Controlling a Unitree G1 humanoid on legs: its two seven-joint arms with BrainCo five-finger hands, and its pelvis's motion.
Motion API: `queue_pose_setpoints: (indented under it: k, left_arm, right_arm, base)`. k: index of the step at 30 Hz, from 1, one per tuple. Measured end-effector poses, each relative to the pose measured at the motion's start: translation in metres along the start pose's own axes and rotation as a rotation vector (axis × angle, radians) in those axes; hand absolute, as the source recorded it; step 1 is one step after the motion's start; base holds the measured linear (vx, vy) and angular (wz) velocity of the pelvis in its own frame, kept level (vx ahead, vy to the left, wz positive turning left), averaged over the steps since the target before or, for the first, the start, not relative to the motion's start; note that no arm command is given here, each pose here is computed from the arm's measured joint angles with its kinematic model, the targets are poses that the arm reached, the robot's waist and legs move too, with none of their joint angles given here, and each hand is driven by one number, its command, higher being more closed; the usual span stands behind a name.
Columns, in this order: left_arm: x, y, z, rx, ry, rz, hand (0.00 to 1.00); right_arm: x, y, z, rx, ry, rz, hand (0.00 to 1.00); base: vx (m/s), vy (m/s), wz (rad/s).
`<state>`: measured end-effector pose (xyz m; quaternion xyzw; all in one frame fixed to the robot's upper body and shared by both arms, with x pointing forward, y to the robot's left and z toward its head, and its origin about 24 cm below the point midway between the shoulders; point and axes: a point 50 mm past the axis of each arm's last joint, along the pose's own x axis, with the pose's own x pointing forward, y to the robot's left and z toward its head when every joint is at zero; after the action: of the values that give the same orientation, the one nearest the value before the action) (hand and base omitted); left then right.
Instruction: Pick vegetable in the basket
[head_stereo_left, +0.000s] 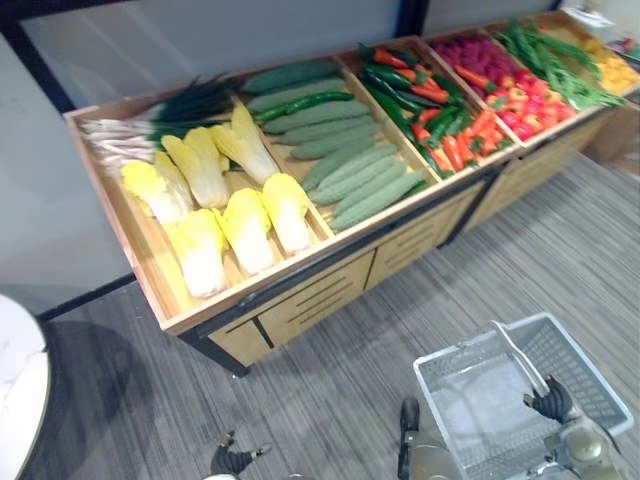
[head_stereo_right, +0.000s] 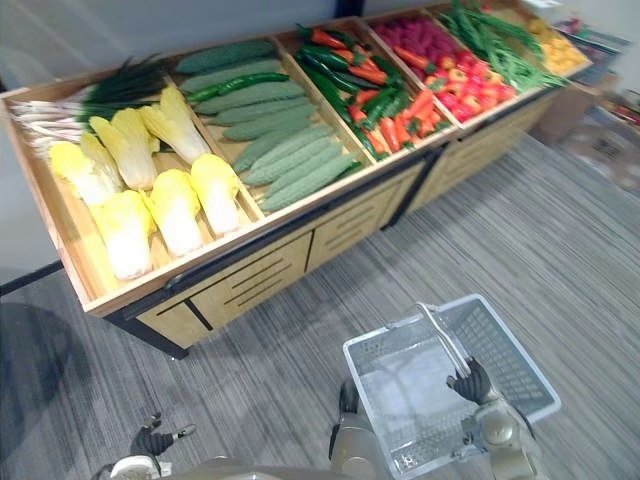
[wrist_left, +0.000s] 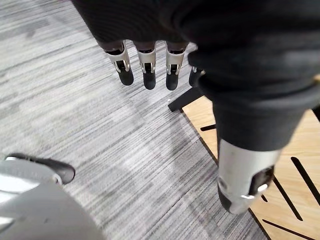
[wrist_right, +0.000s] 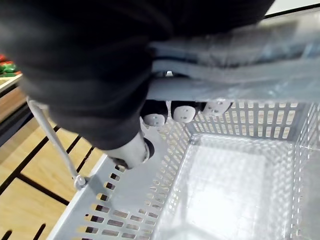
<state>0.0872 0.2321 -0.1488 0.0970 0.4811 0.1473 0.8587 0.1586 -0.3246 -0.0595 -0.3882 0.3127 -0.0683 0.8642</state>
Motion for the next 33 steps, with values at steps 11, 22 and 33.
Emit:
queue_pose_setpoints:
  k: [11, 22, 33]
  left_arm:
    - [-0.003, -0.004, -0.012, -0.143, 0.064, 0.077, 0.0]
    - [0.004, 0.025, 0.004, -0.272, 0.046, 0.268, 0.0]
    - [0.004, 0.068, 0.084, -0.701, -0.22, 0.519, 0.0]
  right_arm:
    - [-0.008, -0.01, -0.058, 0.287, 0.296, -0.134, 1.0]
    - [-0.011, 0.022, -0.057, 0.445, 0.365, -0.126, 1.0]
    - [-0.007, 0.053, -0.036, 0.49, 0.327, -0.062, 1.0]
  base:
    - [0.29, -0.224, 0.65]
    - [0.02, 0.123, 0.34]
    - [-0.07, -0.02, -0.12]
